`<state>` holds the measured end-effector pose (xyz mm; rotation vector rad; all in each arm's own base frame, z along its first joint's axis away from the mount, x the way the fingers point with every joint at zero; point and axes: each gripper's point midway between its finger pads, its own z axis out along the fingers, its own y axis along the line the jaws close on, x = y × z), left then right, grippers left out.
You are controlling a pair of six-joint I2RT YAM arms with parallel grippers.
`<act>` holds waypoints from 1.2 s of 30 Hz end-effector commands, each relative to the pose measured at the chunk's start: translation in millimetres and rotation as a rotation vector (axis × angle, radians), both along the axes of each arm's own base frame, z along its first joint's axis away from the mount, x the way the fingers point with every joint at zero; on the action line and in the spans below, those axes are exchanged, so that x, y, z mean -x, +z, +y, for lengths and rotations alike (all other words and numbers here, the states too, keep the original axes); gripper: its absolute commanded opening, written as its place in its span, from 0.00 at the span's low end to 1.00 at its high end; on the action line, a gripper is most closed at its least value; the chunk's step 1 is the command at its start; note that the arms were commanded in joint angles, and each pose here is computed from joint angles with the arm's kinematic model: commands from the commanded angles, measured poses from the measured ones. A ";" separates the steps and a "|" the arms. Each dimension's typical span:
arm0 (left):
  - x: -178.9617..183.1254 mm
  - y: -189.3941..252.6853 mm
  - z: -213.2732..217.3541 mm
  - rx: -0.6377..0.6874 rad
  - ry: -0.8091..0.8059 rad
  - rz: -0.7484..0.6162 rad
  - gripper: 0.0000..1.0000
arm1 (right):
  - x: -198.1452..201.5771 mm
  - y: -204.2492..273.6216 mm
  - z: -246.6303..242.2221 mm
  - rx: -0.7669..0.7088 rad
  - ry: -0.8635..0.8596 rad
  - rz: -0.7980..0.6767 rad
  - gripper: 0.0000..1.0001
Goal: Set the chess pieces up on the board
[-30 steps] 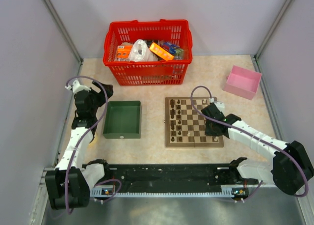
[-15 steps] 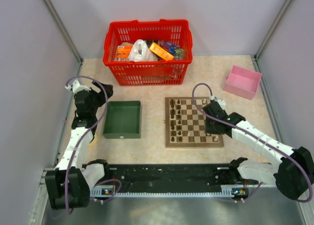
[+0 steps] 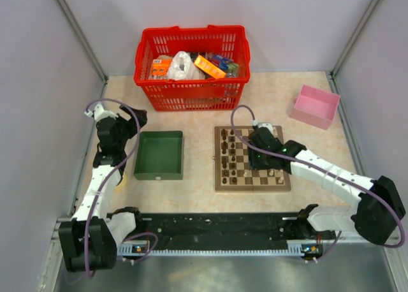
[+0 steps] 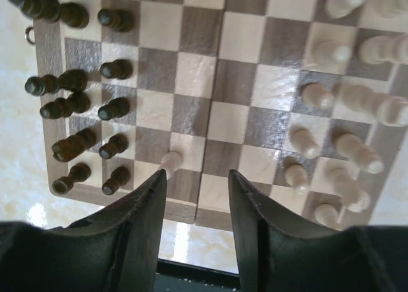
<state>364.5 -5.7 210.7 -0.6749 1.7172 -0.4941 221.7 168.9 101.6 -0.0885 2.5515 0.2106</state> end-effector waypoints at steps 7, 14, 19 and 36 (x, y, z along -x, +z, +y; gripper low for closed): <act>-3.2 22.7 3.4 -0.013 0.011 -0.076 0.99 | 4.4 -10.7 55.3 -0.053 0.124 0.021 0.45; -3.7 21.0 3.0 -0.014 0.008 -0.073 0.99 | 4.4 -23.2 50.7 -0.015 0.097 0.034 0.38; -2.5 19.1 4.6 -0.020 0.016 -0.068 0.99 | 6.0 -28.7 49.7 -0.003 0.096 0.048 0.33; -1.4 18.1 4.5 -0.020 0.016 -0.066 0.99 | 12.8 -38.7 43.7 0.020 0.101 0.080 0.27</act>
